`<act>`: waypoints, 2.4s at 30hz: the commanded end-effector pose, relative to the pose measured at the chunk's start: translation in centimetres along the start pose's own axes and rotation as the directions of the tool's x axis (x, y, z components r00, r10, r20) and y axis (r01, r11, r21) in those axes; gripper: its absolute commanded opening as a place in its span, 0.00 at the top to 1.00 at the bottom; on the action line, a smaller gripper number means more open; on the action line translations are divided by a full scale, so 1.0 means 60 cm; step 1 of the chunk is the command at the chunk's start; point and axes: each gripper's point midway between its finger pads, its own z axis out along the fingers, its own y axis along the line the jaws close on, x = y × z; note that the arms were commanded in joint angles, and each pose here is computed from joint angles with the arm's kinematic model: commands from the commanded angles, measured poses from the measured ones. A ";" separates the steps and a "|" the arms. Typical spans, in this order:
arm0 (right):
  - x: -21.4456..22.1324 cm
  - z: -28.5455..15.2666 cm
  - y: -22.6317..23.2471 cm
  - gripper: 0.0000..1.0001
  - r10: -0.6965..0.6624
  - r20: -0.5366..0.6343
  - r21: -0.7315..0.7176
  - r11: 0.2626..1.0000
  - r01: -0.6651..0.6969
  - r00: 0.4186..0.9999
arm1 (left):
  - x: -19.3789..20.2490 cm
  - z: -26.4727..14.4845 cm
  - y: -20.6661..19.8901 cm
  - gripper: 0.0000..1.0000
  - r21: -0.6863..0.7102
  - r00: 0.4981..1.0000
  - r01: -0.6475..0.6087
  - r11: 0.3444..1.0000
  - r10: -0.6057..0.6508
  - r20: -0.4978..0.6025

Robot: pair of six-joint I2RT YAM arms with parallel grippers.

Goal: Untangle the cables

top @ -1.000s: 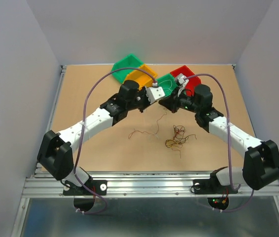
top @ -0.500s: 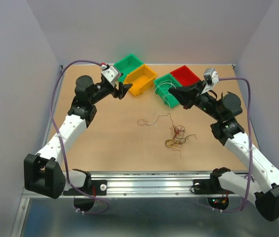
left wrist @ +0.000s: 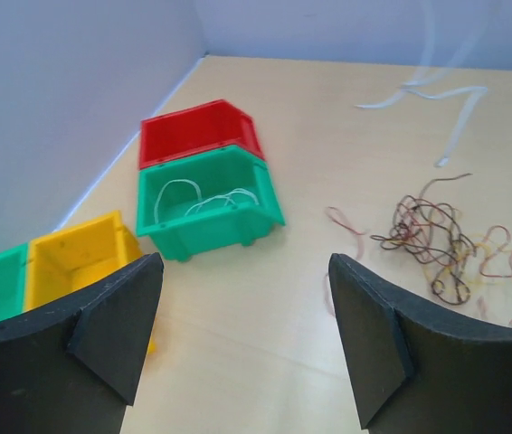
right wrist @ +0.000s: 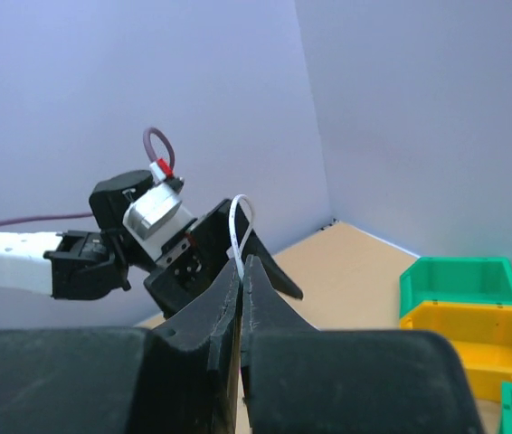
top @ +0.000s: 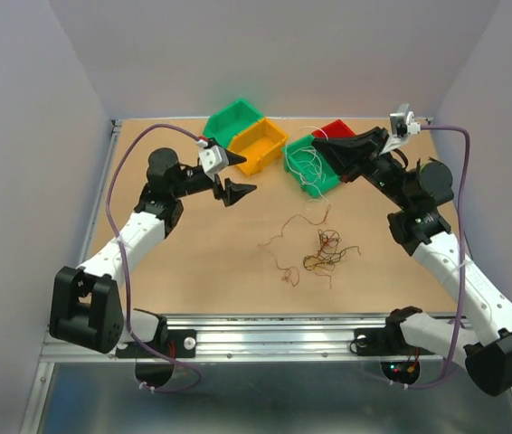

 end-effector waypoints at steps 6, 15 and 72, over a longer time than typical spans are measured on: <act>-0.073 0.029 0.034 1.00 0.003 0.114 -0.087 0.996 0.007 0.993 | -0.043 0.025 -0.093 0.15 0.142 0.981 -0.123 0.982 0.099 0.168; -0.058 0.060 -0.062 0.99 -0.106 0.130 0.123 0.988 0.090 0.986 | 0.000 0.072 -0.066 0.16 0.010 0.991 -0.100 0.995 0.098 0.091; 0.259 0.026 -0.504 0.99 -0.145 -0.245 0.706 0.651 0.279 0.959 | -0.007 0.029 -0.015 0.16 -0.223 0.978 -0.190 0.956 0.204 0.038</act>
